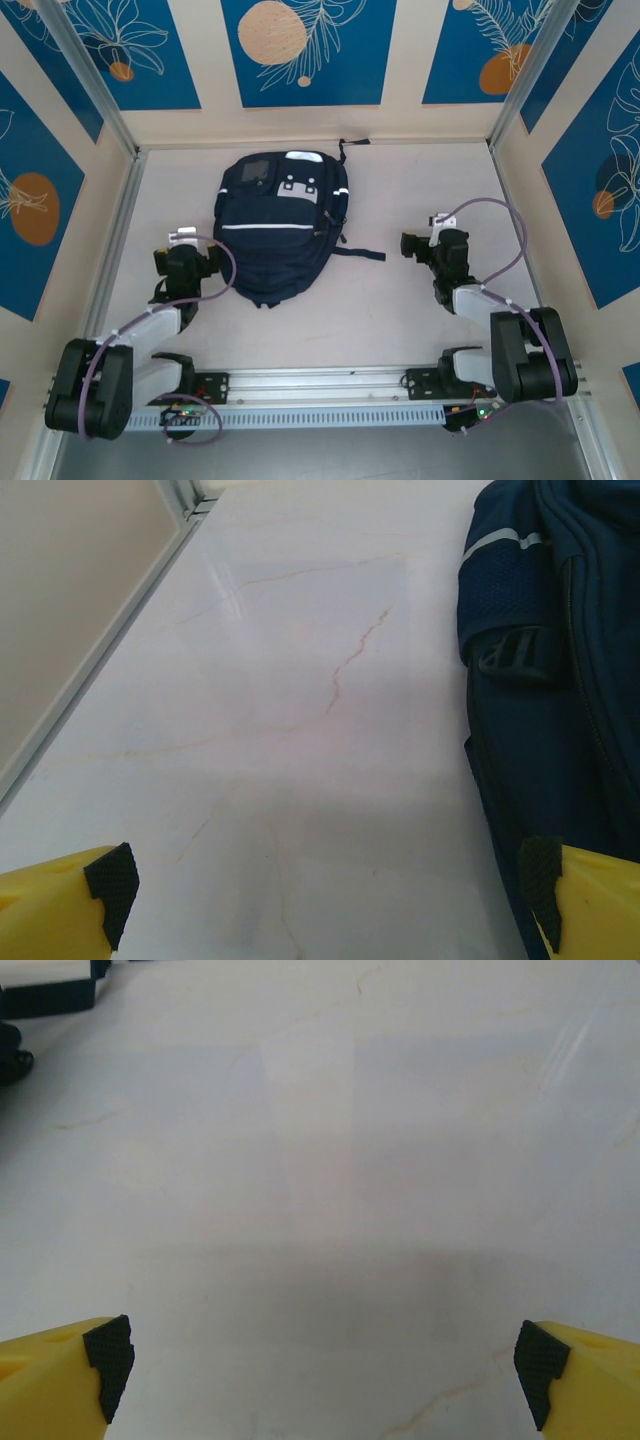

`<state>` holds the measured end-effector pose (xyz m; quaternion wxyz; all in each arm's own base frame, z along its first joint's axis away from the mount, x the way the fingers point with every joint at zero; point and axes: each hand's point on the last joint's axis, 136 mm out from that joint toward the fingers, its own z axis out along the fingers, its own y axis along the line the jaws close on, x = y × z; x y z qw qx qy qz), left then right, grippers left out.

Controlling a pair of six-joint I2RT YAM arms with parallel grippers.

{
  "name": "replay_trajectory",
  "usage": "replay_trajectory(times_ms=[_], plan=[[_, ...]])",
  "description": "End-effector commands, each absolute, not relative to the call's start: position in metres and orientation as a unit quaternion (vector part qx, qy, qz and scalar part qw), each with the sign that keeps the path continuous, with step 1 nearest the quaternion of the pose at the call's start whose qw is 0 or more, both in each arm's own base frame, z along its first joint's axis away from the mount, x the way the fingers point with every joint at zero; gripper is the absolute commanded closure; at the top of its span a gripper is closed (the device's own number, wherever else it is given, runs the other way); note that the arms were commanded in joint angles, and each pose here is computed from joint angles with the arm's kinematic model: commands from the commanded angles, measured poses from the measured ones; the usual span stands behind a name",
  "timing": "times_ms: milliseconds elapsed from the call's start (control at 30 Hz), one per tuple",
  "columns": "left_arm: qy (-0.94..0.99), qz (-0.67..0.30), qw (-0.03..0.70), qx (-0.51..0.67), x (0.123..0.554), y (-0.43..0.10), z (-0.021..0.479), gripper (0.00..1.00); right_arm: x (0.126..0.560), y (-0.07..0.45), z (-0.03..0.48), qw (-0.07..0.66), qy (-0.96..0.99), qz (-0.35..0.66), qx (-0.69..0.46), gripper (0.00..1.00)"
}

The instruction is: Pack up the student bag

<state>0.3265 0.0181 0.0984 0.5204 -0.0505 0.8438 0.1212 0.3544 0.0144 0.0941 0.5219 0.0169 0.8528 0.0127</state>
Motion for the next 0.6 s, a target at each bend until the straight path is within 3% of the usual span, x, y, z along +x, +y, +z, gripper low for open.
replay_trajectory(times_ms=[0,567], plan=[[0.823,0.098,0.557,-0.046,0.347,0.014,0.117,0.0,0.373,0.023,0.121,0.574,0.817,0.044,-0.011,0.01],[0.824,0.084,0.558,-0.047,0.39,0.014,0.103,0.0,0.393,0.024,0.095,0.566,0.82,0.084,-0.005,0.01]])
